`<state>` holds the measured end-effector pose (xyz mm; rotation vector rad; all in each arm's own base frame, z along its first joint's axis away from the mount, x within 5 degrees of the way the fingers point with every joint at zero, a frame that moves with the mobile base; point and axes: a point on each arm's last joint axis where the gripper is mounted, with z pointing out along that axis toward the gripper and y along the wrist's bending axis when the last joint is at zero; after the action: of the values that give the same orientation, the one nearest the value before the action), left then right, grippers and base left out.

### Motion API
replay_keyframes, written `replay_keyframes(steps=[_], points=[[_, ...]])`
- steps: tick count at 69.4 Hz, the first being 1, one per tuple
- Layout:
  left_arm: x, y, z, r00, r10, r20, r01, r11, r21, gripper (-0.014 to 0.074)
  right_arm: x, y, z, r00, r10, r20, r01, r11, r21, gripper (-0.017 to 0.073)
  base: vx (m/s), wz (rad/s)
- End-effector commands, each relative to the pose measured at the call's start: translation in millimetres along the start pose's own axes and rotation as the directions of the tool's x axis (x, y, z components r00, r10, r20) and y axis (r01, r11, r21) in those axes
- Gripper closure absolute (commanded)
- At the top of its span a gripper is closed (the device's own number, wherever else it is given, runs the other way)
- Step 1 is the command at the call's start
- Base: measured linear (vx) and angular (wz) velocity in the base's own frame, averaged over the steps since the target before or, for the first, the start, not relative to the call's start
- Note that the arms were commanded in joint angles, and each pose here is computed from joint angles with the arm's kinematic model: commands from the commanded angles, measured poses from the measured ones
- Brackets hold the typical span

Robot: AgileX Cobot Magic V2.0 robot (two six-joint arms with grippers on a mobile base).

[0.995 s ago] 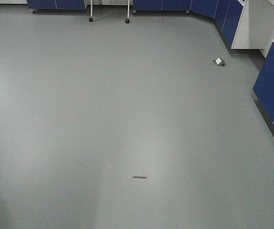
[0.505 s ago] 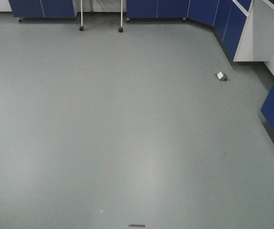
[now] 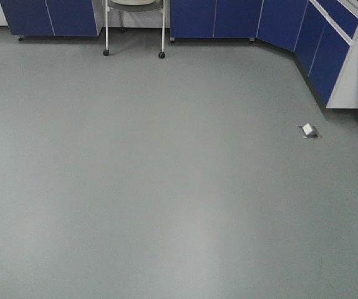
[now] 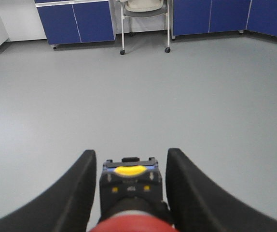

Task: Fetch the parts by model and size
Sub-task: 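Drive the base across the lab toward the blue cabinets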

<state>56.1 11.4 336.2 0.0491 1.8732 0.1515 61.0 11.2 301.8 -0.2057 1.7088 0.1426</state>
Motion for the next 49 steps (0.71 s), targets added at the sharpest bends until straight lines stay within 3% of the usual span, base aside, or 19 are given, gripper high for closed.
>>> replay_keyframes(steps=[1,49], points=[[-13.9,0.0,-1.4,0.996,0.005,0.088,-0.006,1.0,0.006,0.06,-17.1,0.6,-2.4,0.994,-0.016,0.108,0.017,1.0,-0.007,0.0564,0.62,0.05],[-13.8,0.1,-1.4,0.996,0.005,0.087,-0.006,1.0,0.006,0.06,-17.1,0.6,-2.4,0.994,-0.016,0.108,0.017,1.0,-0.007,0.0564,0.63,0.01]])
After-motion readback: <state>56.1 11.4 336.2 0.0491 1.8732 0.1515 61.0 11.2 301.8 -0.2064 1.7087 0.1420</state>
